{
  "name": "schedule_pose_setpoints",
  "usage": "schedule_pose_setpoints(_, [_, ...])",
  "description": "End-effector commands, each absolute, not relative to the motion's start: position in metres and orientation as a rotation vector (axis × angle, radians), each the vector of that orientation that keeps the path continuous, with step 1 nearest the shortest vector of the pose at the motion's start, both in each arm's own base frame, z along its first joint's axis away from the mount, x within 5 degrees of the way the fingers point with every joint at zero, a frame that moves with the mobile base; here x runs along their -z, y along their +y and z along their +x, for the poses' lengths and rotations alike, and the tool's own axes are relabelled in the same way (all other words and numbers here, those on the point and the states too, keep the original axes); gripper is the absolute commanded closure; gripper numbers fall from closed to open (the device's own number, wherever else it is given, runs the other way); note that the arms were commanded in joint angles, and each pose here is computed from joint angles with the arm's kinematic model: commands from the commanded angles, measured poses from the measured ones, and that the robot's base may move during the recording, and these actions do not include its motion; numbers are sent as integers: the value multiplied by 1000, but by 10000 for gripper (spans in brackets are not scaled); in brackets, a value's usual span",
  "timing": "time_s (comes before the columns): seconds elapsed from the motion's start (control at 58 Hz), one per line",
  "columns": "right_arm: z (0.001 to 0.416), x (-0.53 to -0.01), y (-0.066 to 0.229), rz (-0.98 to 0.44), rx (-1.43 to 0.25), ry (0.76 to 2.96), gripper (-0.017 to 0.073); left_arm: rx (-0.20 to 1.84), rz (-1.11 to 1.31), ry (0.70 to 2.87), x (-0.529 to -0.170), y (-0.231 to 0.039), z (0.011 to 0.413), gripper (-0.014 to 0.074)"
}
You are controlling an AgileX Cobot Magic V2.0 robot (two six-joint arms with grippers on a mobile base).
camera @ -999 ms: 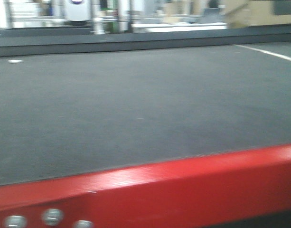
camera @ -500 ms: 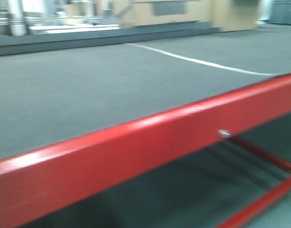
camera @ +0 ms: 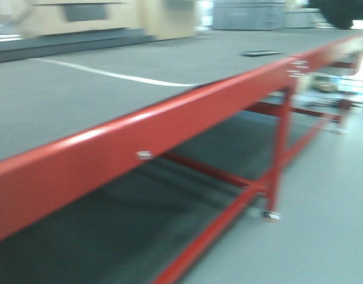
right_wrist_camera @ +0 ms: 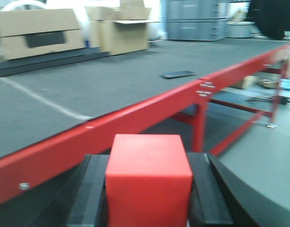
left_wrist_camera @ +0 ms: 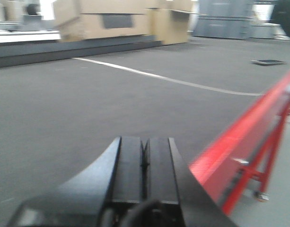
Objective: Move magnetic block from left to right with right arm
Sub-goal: 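Drive the base away from the table holding the cube in the right gripper, then drive across the room toward the office chair carrying the cube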
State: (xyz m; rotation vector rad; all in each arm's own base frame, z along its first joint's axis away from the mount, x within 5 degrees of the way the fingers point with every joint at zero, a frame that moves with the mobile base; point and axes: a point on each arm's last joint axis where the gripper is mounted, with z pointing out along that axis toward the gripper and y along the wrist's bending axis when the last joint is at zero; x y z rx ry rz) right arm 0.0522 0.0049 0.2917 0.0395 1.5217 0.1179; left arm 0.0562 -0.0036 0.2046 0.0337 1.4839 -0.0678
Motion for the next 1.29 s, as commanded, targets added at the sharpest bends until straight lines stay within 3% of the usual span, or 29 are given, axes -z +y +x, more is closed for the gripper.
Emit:
schedule_pose_setpoints(0.0, [50, -308, 3, 59, -104, 1420, 293, 83, 21, 1402, -209, -3, 55, 711])
schedule_pose_setpoints(1.275, [50, -308, 3, 59, -104, 1420, 293, 83, 21, 1402, -209, -3, 55, 711])
